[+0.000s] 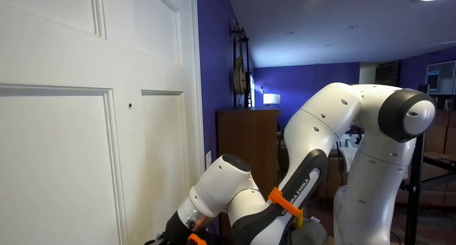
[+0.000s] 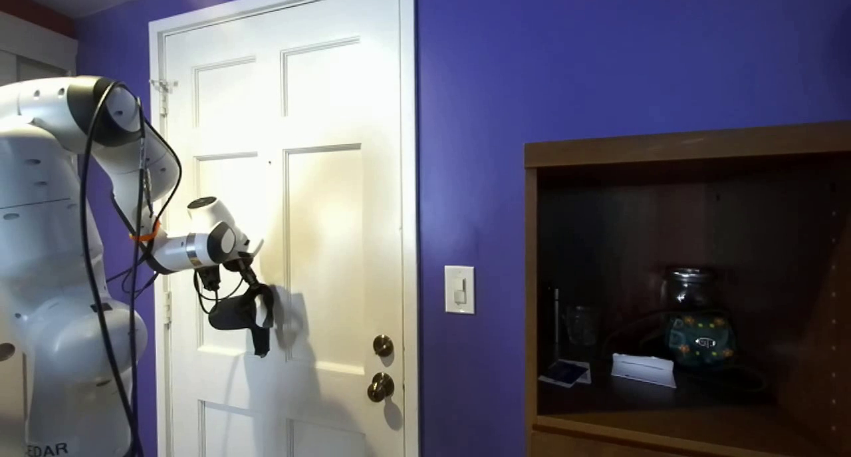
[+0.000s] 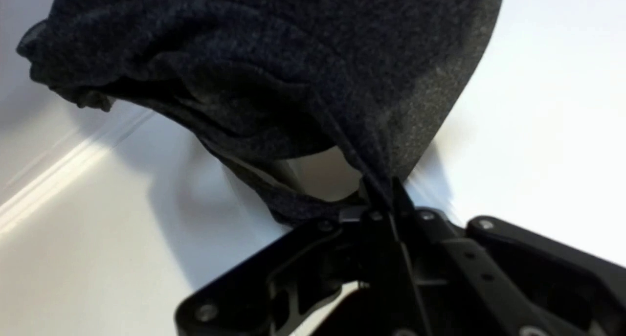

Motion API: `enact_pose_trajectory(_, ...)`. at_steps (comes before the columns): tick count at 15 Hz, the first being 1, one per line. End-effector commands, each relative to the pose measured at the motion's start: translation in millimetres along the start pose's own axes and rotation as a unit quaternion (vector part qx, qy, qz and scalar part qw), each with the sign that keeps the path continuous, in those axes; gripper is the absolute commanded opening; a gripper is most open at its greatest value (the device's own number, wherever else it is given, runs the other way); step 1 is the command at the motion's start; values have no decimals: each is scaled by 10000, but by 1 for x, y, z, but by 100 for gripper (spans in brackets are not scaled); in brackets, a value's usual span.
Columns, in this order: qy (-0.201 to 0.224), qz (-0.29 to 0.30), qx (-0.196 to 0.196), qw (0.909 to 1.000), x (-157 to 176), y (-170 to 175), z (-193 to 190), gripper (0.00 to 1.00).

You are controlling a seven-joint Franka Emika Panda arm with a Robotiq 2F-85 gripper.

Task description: Remove the half cap from the cabinet top and hang it on the door coat hanging hook

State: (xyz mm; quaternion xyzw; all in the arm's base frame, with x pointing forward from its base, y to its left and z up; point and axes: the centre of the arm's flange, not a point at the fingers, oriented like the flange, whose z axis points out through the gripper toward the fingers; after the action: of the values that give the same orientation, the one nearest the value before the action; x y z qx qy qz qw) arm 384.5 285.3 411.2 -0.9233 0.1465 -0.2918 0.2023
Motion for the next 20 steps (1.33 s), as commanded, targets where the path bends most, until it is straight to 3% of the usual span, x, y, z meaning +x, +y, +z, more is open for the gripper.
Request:
enact_pose_trajectory(1, -118, -283, 171, 9994, 3, -6, 14, 1)
enact_pose_trajectory(13, -539, -833, 162, 9949, -5, -8, 41, 1)
enact_pose_trajectory(14, -531, -846, 156, 9949, -4, -8, 41, 30)
enact_pose_trajectory(15, -528, -861, 152, 9948, -4, -8, 41, 32)
enact_pose_trajectory(20, -532, -919, 190, 9942, -1, -11, 41, 64)
